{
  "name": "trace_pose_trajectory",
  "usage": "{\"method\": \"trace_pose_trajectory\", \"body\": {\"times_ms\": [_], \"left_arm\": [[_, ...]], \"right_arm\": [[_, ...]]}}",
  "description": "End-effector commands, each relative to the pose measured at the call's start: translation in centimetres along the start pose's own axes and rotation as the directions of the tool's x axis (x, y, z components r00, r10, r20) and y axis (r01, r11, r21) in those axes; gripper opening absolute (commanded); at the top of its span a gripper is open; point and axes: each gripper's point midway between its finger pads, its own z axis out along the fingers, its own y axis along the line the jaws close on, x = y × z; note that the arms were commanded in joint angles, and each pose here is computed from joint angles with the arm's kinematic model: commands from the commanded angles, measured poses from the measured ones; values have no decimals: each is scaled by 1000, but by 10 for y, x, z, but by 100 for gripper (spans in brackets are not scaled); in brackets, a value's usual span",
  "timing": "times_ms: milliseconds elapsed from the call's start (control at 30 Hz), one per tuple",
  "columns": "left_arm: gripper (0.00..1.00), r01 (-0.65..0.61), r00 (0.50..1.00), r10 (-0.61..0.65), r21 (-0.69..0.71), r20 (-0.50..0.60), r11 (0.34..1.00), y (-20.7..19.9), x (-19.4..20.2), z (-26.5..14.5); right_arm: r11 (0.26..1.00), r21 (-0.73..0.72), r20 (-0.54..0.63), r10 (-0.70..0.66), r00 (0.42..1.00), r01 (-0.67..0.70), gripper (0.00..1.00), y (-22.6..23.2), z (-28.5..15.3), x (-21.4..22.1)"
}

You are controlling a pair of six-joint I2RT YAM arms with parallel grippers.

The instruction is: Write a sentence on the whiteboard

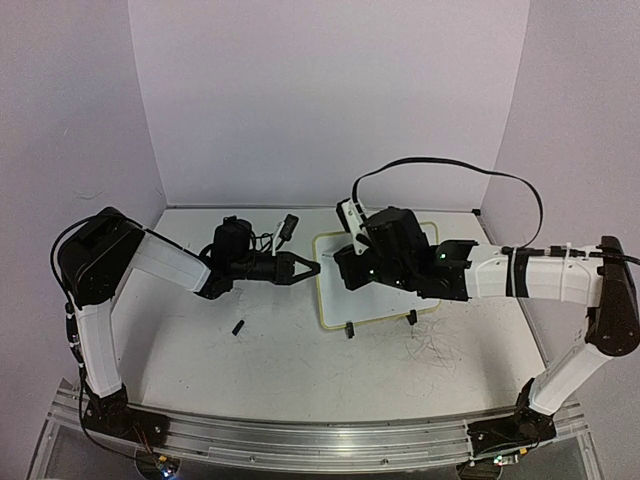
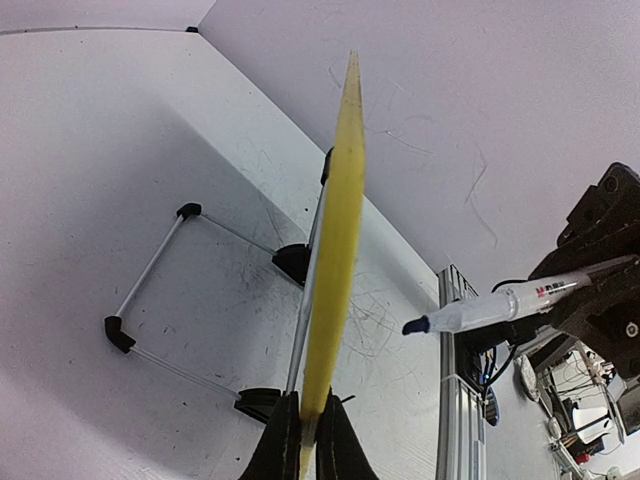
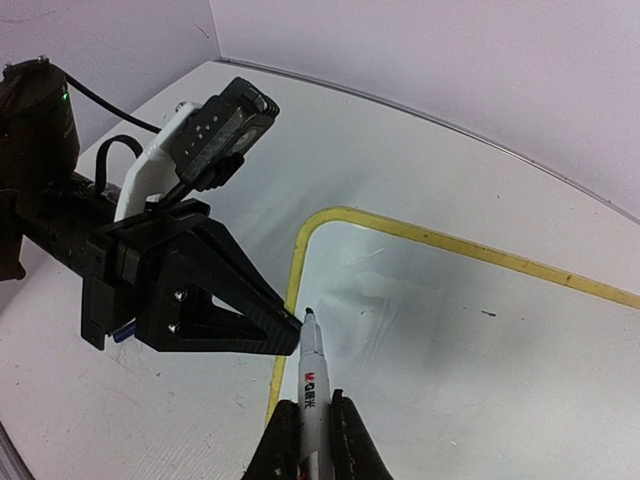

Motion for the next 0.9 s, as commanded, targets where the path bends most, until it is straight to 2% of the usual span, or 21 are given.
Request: {"method": "trace_pose_trajectory", "body": {"times_ms": [0, 867], "left_arm": [[0, -17, 999, 16, 22, 33, 1000, -14, -13, -2], [0, -15, 999, 15, 21, 28, 1000, -14, -10, -3]], "right_arm": [[1000, 14, 67, 14, 998, -15, 0, 3, 5, -19], [999, 35, 95, 31, 995, -34, 0, 1, 11, -24]]}}
